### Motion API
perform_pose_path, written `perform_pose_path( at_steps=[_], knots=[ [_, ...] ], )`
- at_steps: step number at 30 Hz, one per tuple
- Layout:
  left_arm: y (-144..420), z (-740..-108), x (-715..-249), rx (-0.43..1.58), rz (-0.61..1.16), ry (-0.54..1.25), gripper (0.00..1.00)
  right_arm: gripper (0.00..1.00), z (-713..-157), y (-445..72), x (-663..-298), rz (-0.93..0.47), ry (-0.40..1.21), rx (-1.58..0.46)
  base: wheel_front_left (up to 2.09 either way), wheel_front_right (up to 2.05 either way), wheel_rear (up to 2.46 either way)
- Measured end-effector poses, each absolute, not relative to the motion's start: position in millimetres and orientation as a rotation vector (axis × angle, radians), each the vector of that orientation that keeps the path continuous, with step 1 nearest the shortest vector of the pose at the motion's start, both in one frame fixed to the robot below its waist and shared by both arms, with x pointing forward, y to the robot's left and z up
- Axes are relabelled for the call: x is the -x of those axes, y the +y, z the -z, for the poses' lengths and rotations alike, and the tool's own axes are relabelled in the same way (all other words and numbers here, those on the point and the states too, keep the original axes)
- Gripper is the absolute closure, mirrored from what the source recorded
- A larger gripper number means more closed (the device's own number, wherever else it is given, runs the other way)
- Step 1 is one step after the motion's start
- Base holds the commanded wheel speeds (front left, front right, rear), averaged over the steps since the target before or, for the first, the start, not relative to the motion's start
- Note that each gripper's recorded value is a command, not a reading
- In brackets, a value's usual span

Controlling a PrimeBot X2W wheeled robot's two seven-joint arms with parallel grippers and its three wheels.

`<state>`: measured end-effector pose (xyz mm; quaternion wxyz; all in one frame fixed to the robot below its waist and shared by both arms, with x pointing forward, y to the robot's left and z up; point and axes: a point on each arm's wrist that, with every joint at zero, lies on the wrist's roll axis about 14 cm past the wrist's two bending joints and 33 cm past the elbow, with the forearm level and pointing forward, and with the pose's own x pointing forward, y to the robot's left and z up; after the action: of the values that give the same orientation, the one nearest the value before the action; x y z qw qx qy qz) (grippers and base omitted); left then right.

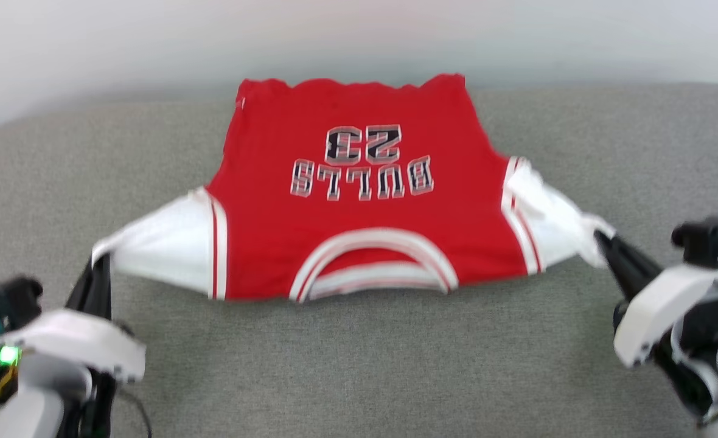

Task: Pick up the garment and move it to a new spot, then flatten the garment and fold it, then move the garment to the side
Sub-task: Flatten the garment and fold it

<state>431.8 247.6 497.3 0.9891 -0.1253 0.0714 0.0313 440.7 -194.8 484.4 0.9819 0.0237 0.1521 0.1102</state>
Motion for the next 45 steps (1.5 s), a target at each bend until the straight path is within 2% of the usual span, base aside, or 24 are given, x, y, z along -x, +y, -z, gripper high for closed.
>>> perform_pose_path(
  at_steps=[5, 16, 21, 24, 25, 26, 27, 30, 33, 40, 45],
  knots=[
    [248.3, -477.5, -378.9, 0.219, -0.097, 0.251, 1.00, 1.00, -476.1, -194.1, -390.2, -0.201, 0.353, -0.074, 0.00, 0.00, 0.00],
    [243.0, -433.9, -282.6, 0.245, -0.149, 0.498, 1.00, 1.00, -427.2, -199.8, -284.7, -0.087, 0.607, -0.200, 0.00, 0.00, 0.00],
    [243.1, -424.7, -258.2, 0.274, -0.172, 0.561, 1.00, 1.00, -399.7, -191.1, -241.3, -0.074, 0.795, -0.264, 0.00, 0.00, 0.00],
    [240.3, -422.0, -254.4, 0.281, -0.172, 0.573, 1.00, 1.00, -395.8, -185.8, -233.9, -0.075, 0.835, -0.287, 0.00, 0.00, 0.00],
    [238.1, -421.6, -254.6, 0.282, -0.169, 0.571, 1.00, 0.79, -394.4, -184.8, -232.9, -0.077, 0.848, -0.290, 0.00, 0.00, 0.00],
    [235.0, -421.5, -255.2, 0.287, -0.163, 0.568, 1.00, 0.36, -393.6, -183.9, -232.7, -0.078, 0.855, -0.291, 0.00, 0.00, 0.00],
    [231.4, -422.0, -256.2, 0.297, -0.157, 0.561, 1.00, 0.00, -393.1, -182.8, -233.0, -0.082, 0.862, -0.291, 0.00, 0.00, 0.00],
    [225.9, -423.7, -259.6, 0.316, -0.156, 0.539, 1.00, 0.00, -399.2, -180.3, -244.1, -0.096, 0.835, -0.282, 0.00, 0.00, 0.00],
    [220.3, -424.8, -264.7, 0.331, -0.149, 0.520, 1.00, 0.00, -414.4, -188.7, -271.1, -0.080, 0.743, -0.253, 0.00, 0.00, 0.00],
    [218.5, -437.2, -296.0, 0.317, -0.140, 0.442, 1.00, 0.00, -457.3, -209.9, -381.4, -0.034, 0.475, -0.201, 0.00, 0.00, 0.00],
    [215.0, -440.3, -320.2, 0.307, -0.120, 0.412, 1.00, 0.00, -464.2, -206.3, -459.4, -0.057, 0.443, -0.193, 0.00, 0.00, 0.00]
  ],
)
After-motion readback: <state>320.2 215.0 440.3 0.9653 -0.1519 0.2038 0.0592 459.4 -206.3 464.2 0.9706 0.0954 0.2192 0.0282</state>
